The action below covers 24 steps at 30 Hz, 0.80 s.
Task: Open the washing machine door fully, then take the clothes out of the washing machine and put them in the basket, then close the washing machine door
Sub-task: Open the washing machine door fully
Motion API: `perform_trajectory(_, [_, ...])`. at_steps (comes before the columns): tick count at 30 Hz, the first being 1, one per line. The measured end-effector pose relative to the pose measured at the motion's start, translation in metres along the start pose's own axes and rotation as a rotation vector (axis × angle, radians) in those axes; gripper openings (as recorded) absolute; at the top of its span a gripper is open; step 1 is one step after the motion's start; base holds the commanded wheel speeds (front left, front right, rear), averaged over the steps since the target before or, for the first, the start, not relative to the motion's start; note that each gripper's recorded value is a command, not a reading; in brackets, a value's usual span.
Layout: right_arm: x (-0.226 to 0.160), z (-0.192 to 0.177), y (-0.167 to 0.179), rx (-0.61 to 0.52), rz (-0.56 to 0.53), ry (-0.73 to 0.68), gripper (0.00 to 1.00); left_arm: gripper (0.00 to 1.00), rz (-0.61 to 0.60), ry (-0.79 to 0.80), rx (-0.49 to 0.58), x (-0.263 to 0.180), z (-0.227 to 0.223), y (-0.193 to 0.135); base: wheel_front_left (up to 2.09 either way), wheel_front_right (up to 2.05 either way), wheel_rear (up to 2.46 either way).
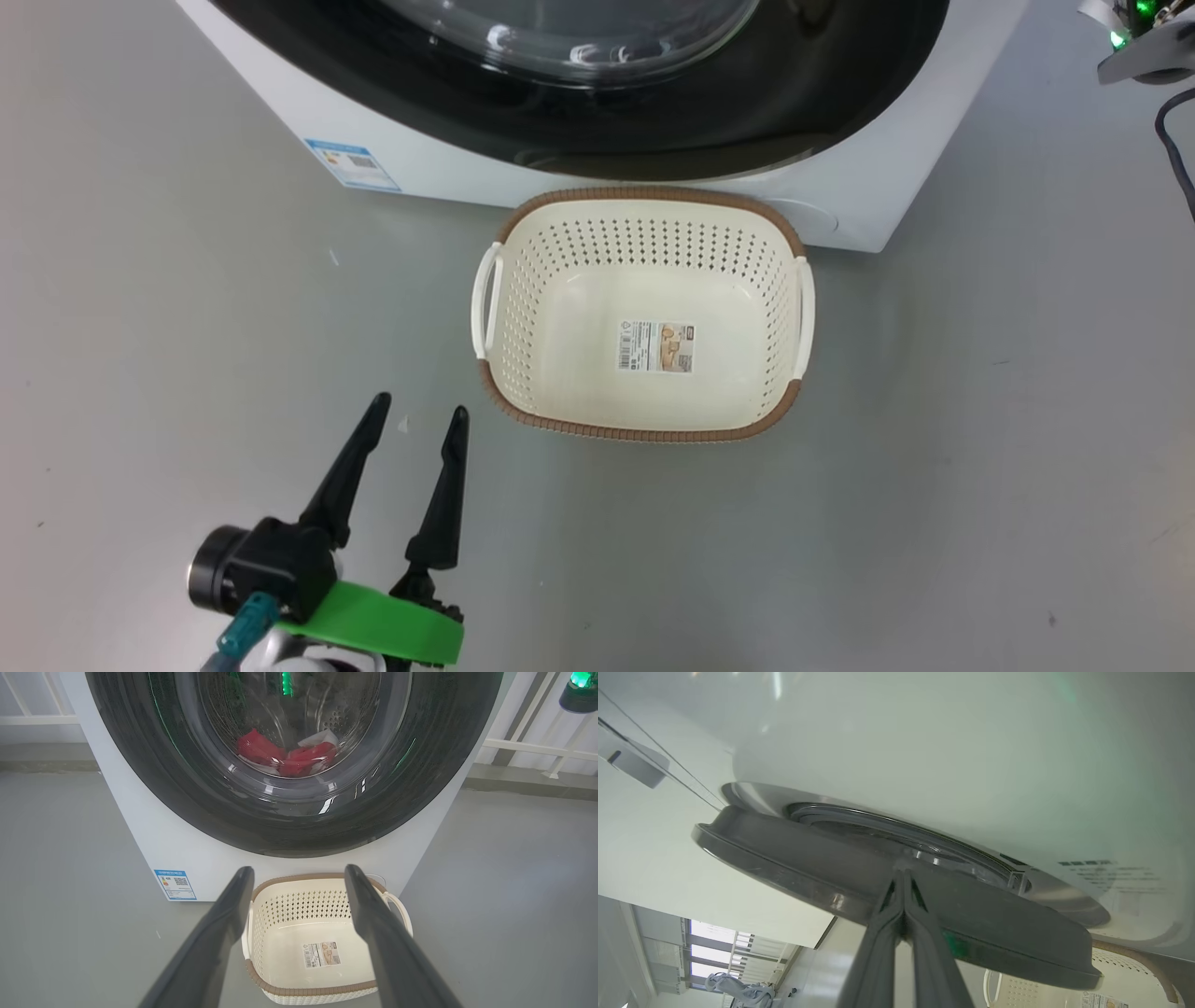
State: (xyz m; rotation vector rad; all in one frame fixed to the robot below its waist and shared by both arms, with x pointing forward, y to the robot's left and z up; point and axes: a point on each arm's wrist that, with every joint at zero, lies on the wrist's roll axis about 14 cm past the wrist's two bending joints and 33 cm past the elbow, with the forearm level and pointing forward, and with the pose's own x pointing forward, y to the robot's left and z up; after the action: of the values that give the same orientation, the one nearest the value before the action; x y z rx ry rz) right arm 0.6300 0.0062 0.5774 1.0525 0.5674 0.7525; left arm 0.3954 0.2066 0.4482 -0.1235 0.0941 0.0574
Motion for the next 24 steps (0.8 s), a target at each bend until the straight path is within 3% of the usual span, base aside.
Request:
perform_trajectory(10, [0.015,-0.004,-0.02,0.032,-0.018,0.045,0.0,1.0,0.004,0.011,0.003,0.01,-0.005,0.002,0.0,0.0,0.0])
perform_trajectory(24, [0.021,-0.012,-0.016,0.015,-0.014,0.087,0.0,1.0,-0.007,0.0,-0.017,0.012,-0.001,-0.004,0.0,0.0,0.0])
